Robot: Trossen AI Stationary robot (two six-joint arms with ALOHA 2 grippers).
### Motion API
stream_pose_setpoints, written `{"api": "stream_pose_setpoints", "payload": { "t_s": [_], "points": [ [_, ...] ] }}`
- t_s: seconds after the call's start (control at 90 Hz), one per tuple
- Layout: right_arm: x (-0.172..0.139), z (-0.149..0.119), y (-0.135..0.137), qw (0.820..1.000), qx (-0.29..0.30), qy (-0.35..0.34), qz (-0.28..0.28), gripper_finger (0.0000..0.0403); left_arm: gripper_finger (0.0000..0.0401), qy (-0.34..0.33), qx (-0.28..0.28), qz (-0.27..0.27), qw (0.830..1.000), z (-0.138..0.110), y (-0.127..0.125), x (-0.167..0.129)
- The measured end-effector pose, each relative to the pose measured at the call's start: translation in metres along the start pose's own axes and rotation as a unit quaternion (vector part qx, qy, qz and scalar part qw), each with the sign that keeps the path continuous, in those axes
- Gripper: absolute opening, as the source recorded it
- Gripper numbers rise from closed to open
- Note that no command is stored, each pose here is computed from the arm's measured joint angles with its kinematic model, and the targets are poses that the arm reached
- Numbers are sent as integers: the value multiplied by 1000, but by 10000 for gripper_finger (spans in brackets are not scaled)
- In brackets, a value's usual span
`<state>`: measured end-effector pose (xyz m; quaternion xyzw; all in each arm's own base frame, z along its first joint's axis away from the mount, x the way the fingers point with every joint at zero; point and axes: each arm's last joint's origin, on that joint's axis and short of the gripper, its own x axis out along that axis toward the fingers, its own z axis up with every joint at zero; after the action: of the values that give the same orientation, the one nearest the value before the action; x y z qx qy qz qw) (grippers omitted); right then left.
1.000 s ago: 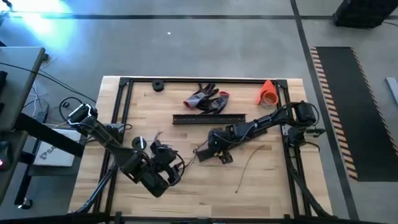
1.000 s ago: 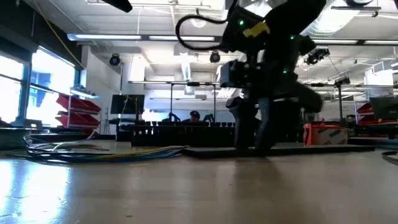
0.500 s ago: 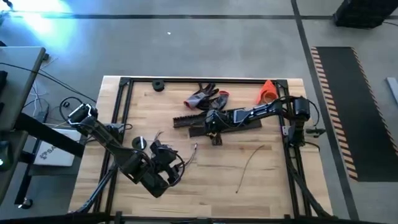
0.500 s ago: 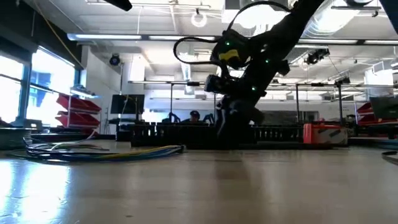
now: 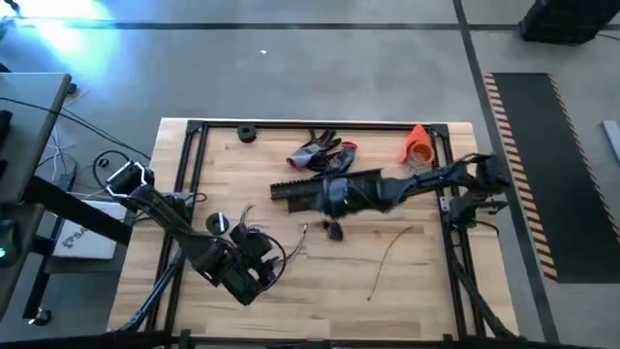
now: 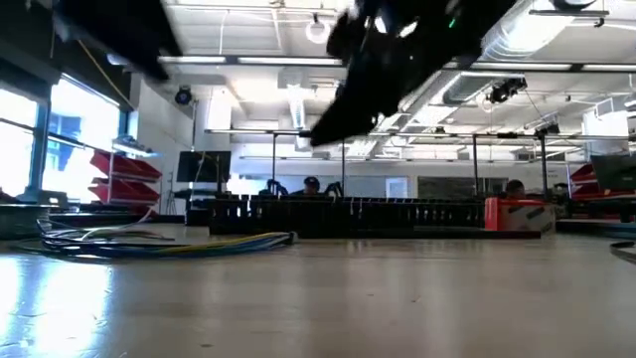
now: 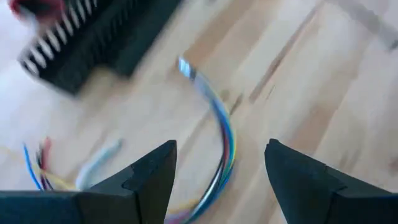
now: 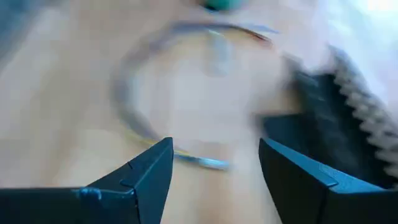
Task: Ziptie cables
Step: Wrap the cables using a black zip tie
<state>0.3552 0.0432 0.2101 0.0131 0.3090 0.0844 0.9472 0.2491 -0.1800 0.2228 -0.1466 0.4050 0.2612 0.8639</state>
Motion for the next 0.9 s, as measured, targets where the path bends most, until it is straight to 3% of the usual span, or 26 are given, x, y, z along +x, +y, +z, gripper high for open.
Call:
{"api": "stream_pose_setpoints", "payload": {
  "t_s": [0.1, 0.233, 0.356, 0.611, 0.722, 0.9],
  "points": [
    [-16, 8, 49, 999, -18, -28, -12, 220, 225, 22, -13, -2, 1000, -12, 10, 23],
    [-47, 8, 101, 996, -36, -56, -66, 220, 225, 54, -42, -47, 997, -10, 25, 63],
    [-76, 1, 129, 990, -37, -63, -123, 220, 225, 8, -57, -110, 992, 7, 35, 91],
    [-108, -13, 152, 972, -7, -89, -216, 220, 222, -20, -71, -135, 988, 41, 62, 121],
    [-110, -17, 156, 972, -2, -90, -219, 220, 206, -7, -75, -154, 985, 43, 62, 135],
    [-111, -19, 159, 972, 15, -94, -215, 220, 167, 48, -62, -109, 991, 42, 53, 164]
  ]
}}
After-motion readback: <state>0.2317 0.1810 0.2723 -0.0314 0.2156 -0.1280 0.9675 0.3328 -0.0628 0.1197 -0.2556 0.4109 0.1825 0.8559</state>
